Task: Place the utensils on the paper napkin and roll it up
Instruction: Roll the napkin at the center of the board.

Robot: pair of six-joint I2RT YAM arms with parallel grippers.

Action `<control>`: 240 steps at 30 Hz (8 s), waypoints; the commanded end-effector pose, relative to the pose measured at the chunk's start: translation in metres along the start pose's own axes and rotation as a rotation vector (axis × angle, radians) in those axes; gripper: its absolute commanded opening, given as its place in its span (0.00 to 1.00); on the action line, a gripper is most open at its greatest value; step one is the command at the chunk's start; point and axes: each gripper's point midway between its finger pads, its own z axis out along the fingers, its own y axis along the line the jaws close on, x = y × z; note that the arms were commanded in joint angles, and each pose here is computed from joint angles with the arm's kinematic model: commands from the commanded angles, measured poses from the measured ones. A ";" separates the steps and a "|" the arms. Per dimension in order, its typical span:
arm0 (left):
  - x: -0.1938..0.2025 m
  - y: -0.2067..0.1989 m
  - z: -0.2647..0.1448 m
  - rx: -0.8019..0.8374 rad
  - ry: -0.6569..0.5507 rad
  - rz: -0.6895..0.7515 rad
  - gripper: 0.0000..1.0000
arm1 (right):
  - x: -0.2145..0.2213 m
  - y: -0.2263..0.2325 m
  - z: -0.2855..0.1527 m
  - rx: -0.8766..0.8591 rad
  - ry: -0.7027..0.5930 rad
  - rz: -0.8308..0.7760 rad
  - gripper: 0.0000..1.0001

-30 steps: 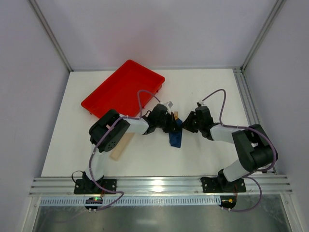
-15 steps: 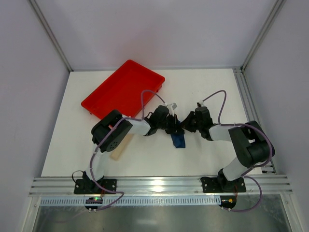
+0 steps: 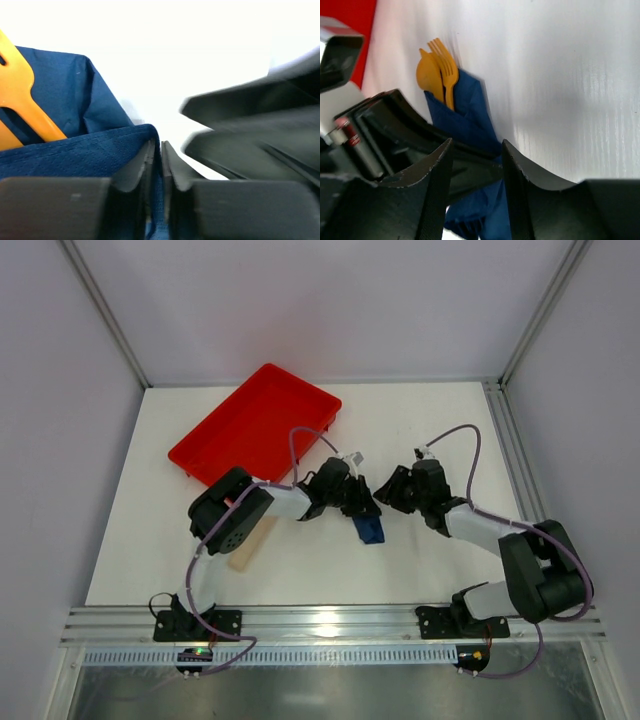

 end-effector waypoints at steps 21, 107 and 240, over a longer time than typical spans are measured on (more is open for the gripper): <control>-0.020 0.026 -0.010 -0.169 -0.049 -0.138 0.20 | 0.059 0.043 -0.038 -0.307 0.094 -0.268 0.50; -0.026 -0.015 -0.053 -0.146 -0.081 -0.006 0.41 | 0.072 0.022 -0.022 -0.066 -0.098 0.308 0.09; 0.107 -0.001 -0.058 -0.087 0.139 -0.007 0.06 | 0.052 -0.046 -0.062 0.315 -0.169 0.081 0.26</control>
